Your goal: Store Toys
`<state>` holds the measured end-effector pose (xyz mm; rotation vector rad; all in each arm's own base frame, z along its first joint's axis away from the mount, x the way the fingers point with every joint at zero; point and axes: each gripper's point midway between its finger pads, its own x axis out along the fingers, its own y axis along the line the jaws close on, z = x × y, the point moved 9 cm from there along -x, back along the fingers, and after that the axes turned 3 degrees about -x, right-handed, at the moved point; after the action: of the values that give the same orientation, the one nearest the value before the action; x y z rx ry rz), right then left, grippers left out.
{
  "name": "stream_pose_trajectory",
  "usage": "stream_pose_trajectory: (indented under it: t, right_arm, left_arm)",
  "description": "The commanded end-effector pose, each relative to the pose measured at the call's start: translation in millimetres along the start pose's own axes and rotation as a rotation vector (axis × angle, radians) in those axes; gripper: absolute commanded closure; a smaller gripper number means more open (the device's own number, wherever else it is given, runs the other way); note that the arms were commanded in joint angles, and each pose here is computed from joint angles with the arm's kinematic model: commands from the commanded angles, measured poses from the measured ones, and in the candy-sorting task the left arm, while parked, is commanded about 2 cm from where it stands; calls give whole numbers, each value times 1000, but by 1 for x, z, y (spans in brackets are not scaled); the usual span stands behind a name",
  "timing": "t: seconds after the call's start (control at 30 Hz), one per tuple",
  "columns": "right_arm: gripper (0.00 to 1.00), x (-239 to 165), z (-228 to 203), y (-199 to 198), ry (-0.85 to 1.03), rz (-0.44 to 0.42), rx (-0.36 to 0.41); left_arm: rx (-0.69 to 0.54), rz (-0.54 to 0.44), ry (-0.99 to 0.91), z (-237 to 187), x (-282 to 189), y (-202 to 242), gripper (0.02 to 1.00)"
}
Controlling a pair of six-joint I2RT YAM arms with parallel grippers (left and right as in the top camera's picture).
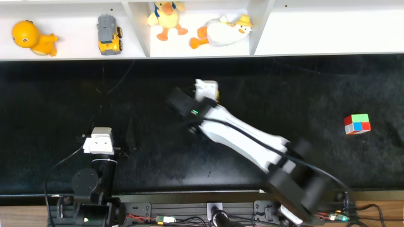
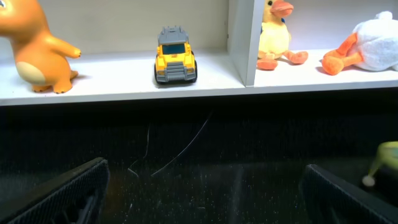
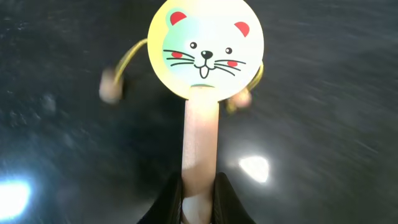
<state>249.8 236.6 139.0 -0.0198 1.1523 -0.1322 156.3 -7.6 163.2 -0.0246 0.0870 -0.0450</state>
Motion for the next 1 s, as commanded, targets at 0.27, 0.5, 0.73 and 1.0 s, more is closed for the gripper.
stream_pose_trajectory:
  t: [0.27, 0.5, 0.73, 1.0]
  right_arm:
    - [956, -64, -17, -132, -73, 38, 218]
    - [958, -57, 25, -192, -36, 40, 84]
    - [958, -45, 86, -225, -43, 8, -104]
    - [956, -17, 155, -214, -96, -1, -217]
  left_arm:
    - [3, 6, -7, 0, 0, 1, 20]
    - [3, 6, -7, 0, 0, 1, 20]
    - [3, 6, -7, 0, 0, 1, 20]
    - [3, 6, -7, 0, 0, 1, 20]
